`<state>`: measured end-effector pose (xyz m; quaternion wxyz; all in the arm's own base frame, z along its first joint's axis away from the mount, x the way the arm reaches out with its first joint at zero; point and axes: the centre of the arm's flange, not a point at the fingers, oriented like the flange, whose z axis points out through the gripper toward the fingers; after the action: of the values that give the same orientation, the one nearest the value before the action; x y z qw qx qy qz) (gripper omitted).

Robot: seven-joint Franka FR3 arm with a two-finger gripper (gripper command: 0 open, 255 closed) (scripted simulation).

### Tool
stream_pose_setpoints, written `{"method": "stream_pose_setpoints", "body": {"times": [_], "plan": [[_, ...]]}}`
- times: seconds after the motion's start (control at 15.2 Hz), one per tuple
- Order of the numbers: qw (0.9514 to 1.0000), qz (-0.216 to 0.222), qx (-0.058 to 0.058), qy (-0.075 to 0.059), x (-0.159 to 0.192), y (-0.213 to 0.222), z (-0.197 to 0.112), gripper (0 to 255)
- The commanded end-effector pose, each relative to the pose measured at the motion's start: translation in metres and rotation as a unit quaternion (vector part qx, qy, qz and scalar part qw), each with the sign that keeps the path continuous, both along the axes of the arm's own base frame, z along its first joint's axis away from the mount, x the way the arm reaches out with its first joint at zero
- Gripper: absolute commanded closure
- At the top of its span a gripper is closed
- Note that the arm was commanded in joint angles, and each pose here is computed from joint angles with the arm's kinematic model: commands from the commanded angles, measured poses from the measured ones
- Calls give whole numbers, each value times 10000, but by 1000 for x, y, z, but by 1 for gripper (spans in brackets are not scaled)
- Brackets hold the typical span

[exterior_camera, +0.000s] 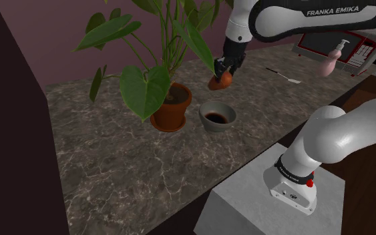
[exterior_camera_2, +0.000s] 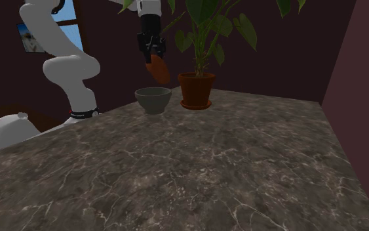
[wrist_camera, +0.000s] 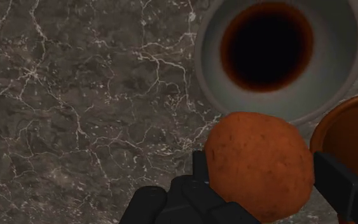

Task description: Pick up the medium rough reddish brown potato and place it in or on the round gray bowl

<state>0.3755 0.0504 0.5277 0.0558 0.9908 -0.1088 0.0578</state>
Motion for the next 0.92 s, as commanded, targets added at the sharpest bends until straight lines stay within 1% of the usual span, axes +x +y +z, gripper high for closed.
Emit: {"method": "stream_pose_setpoints", "body": {"times": [0.0,0.26,0.86], "plan": [[10000,-8,-2,1,-21,14,-1,255],[10000,-8,-2,1,-67,47,2,255],[10000,-8,-2,1,-67,47,-46,255]]}}
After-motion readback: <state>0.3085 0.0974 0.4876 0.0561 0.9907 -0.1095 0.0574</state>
